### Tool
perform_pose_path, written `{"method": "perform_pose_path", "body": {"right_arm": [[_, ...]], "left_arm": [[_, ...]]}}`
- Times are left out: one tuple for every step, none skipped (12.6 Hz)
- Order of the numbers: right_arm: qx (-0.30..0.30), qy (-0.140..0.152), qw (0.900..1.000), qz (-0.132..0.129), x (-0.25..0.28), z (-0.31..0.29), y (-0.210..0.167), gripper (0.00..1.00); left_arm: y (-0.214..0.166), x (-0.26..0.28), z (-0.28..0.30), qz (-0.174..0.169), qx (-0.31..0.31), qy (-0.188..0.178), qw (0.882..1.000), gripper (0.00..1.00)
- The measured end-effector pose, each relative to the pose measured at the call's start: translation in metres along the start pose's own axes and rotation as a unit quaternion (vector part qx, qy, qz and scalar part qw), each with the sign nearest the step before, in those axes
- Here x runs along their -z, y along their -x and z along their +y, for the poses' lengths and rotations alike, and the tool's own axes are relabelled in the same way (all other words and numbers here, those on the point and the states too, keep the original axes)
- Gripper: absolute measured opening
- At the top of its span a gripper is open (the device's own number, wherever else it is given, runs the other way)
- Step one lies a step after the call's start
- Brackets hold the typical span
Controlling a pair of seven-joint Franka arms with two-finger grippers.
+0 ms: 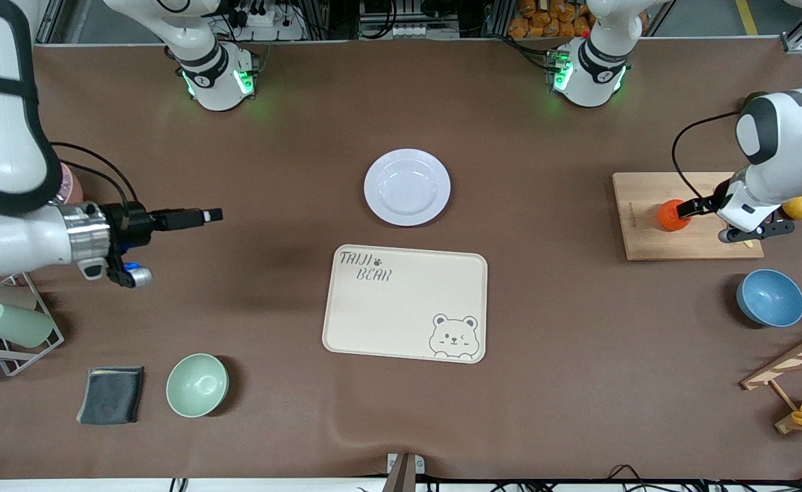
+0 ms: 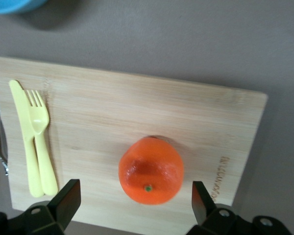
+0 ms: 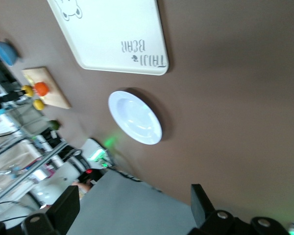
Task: Place orange and plate with both arms
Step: 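Grasp the orange with the left gripper while the right gripper moves out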
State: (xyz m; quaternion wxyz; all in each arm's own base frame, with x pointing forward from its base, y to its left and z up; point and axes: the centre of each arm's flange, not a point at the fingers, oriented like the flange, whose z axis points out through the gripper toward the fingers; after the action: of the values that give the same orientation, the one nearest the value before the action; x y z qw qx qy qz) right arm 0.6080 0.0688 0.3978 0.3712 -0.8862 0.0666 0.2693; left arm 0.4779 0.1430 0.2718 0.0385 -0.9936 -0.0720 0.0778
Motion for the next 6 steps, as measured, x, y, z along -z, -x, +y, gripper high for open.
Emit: {"method": "perform_pose_path", "body": {"right_arm": [[-0.003, -0.014, 1.000, -0.006, -0.005, 0.004, -0.007, 1.00], [-0.004, -0.025, 1.000, -0.012, -0.010, 0.004, -0.010, 1.00], [-0.005, -0.039, 0.999, -0.019, -0.017, 0.003, -0.013, 1.00], [-0.009, -0.054, 0.998, -0.027, -0.027, 0.004, -0.016, 1.00], [-0.006, -0.063, 0.998, -0.031, -0.036, 0.008, -0.018, 1.00], [-0.001, -0.067, 0.997, -0.030, -0.044, 0.013, -0.021, 1.00]], "left_arm": [[-0.001, -0.008, -0.002, -0.004, 0.001, 0.002, 1.000, 1.00], [-0.001, -0.014, -0.001, -0.007, 0.001, 0.004, 1.000, 1.00], [-0.002, -0.017, 0.000, -0.010, 0.000, 0.004, 1.000, 1.00], [-0.002, -0.018, 0.001, -0.011, -0.001, 0.005, 1.000, 1.00], [-0.002, -0.019, 0.002, -0.012, -0.002, 0.005, 1.000, 1.00], [-0.002, -0.020, 0.002, -0.013, -0.002, 0.005, 1.000, 1.00]]}}
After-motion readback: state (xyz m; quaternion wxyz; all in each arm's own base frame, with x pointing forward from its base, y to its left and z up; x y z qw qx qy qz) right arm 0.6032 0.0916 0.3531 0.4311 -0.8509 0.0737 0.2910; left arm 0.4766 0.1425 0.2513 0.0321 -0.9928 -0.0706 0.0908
